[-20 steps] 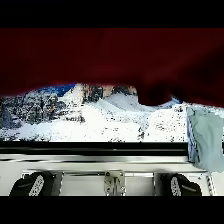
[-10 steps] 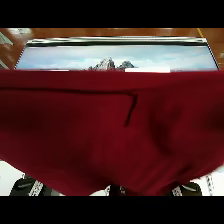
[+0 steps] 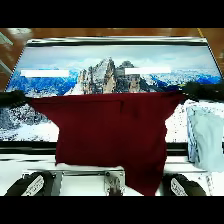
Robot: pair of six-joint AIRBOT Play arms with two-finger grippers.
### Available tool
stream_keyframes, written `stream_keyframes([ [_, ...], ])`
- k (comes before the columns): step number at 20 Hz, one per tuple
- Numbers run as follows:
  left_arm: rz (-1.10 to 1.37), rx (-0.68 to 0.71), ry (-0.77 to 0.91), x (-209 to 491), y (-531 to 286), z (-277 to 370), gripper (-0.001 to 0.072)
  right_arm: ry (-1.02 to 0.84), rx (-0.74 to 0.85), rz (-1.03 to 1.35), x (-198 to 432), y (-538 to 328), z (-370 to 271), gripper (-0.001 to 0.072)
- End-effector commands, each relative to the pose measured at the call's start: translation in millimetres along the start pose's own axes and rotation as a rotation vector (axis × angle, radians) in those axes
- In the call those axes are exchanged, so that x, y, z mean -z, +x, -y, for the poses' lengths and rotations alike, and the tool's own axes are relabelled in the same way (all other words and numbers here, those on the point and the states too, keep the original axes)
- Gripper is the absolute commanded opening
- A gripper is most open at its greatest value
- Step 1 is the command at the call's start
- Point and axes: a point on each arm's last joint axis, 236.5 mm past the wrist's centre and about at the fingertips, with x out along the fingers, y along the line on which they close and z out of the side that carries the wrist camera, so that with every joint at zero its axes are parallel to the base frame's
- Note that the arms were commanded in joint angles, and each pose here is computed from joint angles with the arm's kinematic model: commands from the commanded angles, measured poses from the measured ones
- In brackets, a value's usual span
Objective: Fold the shirts.
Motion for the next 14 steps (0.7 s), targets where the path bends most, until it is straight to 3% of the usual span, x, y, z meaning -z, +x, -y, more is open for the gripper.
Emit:
stream_keyframes([
  [1,-0.040,0.117,-0.034,-20,86,4,0.0041,0.030,-0.023,0.102,-25,109,-8,0.0066],
  [7,0.137,0.094,-0.028,-89,159,10,0.0041,-0.008,0.050,0.469,-98,158,3,0.0066],
  [11,0.146,0.075,-0.040,-84,198,8,0.0041,0.010,0.075,0.390,-76,189,22,0.0066],
  [14,0.079,0.088,-0.171,-65,220,8,0.0041,0.017,0.074,0.283,-48,211,25,0.0067],
])
